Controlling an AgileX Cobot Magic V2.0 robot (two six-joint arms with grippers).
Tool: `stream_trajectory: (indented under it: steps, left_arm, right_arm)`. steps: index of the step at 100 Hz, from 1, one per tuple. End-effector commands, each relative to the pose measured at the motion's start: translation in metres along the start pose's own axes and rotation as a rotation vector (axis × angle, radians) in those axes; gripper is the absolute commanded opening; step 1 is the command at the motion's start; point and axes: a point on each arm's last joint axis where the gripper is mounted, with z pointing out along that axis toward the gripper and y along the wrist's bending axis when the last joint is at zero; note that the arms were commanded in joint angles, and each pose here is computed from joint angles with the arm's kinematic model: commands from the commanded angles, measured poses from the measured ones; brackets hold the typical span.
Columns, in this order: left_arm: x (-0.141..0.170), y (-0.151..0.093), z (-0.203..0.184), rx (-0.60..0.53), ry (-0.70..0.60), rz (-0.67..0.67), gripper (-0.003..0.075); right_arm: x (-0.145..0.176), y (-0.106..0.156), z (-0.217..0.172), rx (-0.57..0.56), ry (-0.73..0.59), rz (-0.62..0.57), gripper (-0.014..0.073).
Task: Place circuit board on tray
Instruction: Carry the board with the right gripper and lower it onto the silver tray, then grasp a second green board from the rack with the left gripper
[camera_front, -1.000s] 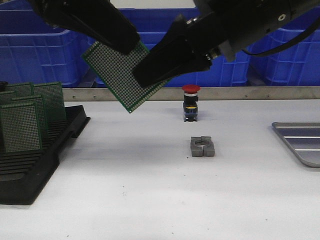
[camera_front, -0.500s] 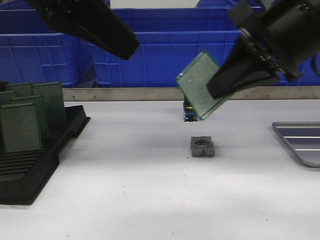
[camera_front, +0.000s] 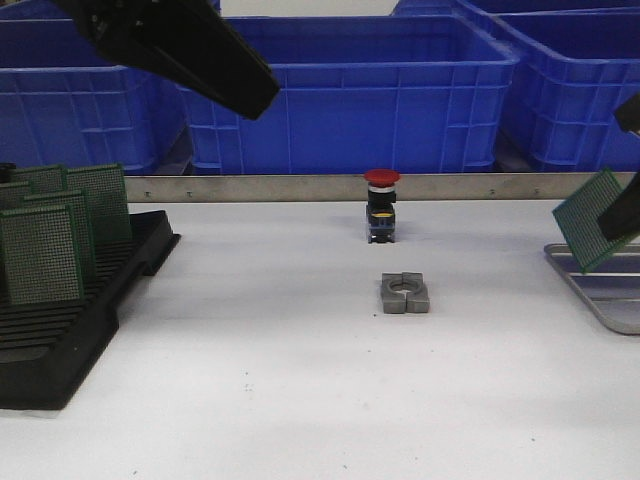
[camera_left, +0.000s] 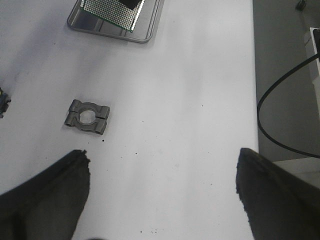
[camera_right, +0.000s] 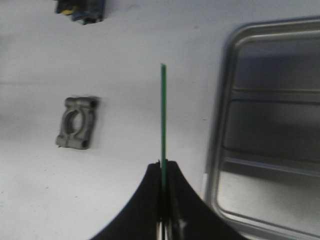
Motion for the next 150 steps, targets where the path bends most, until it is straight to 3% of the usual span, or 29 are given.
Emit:
stream_trajectory:
  steps: [1, 32, 39, 54, 61, 65, 76, 108, 150]
  left_arm:
    - [-0.022, -0.010, -0.014, -0.019, -0.090, 0.021, 0.0568]
    - [-0.022, -0.010, -0.014, -0.019, -0.090, 0.021, 0.0568]
    - [-0.022, -0.010, -0.014, -0.019, -0.090, 0.021, 0.0568]
    - [-0.019, -0.009, -0.013, -0.031, -0.053, 0.040, 0.0568]
    - [-0.017, -0.006, -0.014, -0.058, -0.034, 0.050, 0.0568]
    - [-0.015, -0.005, -0.014, -0.068, -0.020, 0.059, 0.0568]
    - [-0.007, -0.001, -0.017, -0.103, 0.056, 0.094, 0.0568]
    - [0.035, 0.025, -0.044, -0.247, 0.444, 0.241, 0.0568]
    - [0.056, 0.046, -0.072, -0.367, 0.492, 0.191, 0.0568]
  right_arm:
    - [-0.008, -0.006, -0.008, 0.013, -0.053, 0.030, -0.0068]
    - [-0.009, -0.023, -0.002, 0.082, -0.075, 0.063, -0.0038]
    - [-0.010, -0.024, -0.002, 0.088, -0.079, 0.062, 0.0069]
    - [-0.011, -0.027, -0.003, 0.117, -0.093, 0.056, 0.0496]
    - [-0.012, -0.029, -0.004, 0.138, -0.104, 0.051, 0.0626]
    - [-0.012, -0.030, -0.004, 0.148, -0.108, 0.047, 0.0657]
    - [-0.012, -0.030, -0.004, 0.152, -0.107, 0.043, 0.0662]
    - [-0.012, -0.029, -0.004, 0.146, -0.103, 0.043, 0.0662]
    - [-0.012, -0.029, -0.004, 0.143, -0.101, 0.043, 0.0662]
